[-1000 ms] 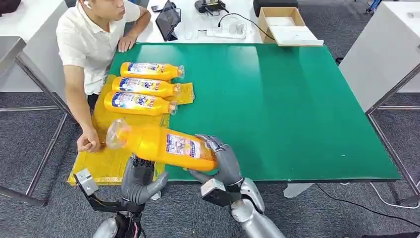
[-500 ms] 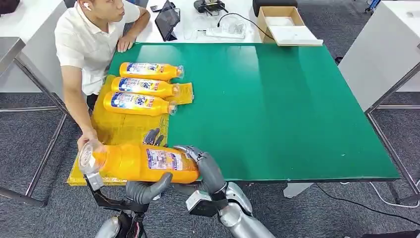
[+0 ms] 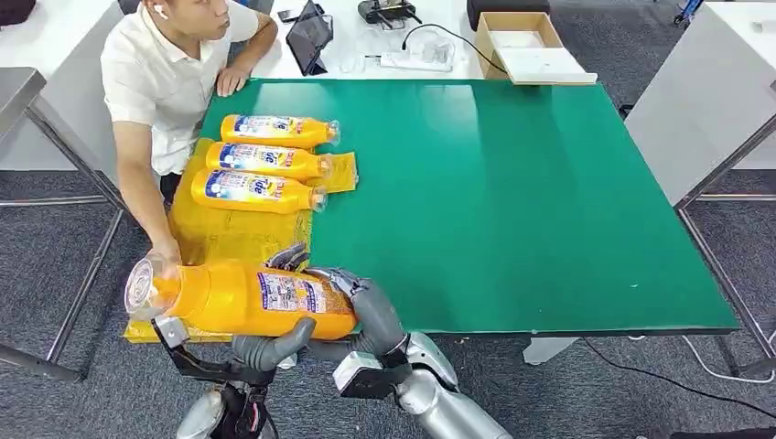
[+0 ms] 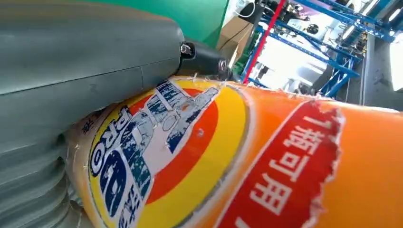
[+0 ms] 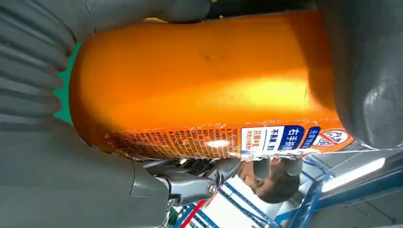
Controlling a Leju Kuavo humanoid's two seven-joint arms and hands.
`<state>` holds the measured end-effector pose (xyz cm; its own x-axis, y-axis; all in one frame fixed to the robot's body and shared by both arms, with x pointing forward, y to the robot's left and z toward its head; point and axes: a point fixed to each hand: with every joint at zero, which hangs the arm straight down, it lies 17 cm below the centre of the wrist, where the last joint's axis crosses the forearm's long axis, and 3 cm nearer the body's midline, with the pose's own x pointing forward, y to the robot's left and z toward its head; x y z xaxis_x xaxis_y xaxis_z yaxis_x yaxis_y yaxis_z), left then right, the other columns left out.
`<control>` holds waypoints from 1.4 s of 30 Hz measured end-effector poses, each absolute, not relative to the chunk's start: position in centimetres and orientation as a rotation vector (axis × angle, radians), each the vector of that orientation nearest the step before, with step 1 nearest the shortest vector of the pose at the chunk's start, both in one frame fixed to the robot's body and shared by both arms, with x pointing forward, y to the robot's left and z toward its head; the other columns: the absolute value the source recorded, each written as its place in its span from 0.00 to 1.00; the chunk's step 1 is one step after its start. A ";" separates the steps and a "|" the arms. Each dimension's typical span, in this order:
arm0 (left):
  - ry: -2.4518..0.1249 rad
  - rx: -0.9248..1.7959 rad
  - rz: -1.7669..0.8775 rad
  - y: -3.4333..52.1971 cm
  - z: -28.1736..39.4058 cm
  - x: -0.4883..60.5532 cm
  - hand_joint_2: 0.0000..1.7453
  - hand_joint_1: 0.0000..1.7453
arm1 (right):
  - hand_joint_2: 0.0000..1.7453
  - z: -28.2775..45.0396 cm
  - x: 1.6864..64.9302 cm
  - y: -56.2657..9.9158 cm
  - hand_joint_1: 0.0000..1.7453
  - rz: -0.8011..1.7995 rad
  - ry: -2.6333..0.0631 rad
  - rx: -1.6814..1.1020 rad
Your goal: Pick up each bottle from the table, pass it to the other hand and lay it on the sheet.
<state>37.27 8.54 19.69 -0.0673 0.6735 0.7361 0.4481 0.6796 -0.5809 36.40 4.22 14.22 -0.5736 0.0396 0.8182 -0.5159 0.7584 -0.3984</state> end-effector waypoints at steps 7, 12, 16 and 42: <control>-1.729 -0.920 0.249 9.0 20.1 37.3 1.00 1.00 | 1.00 13.3 35.5 4.8 0.00 0.825 -2.038 0.381; -1.735 -0.892 0.271 9.7 19.9 37.6 1.00 1.00 | 0.00 12.1 34.8 5.0 0.00 0.861 -2.031 0.348; -1.735 -0.807 0.254 10.2 19.0 38.0 1.00 1.00 | 0.00 11.2 34.4 4.4 0.00 0.859 -2.050 0.258; -1.766 0.543 -0.261 26.3 13.7 44.0 1.00 1.00 | 0.00 18.1 32.8 -7.0 0.00 0.418 -2.272 -0.234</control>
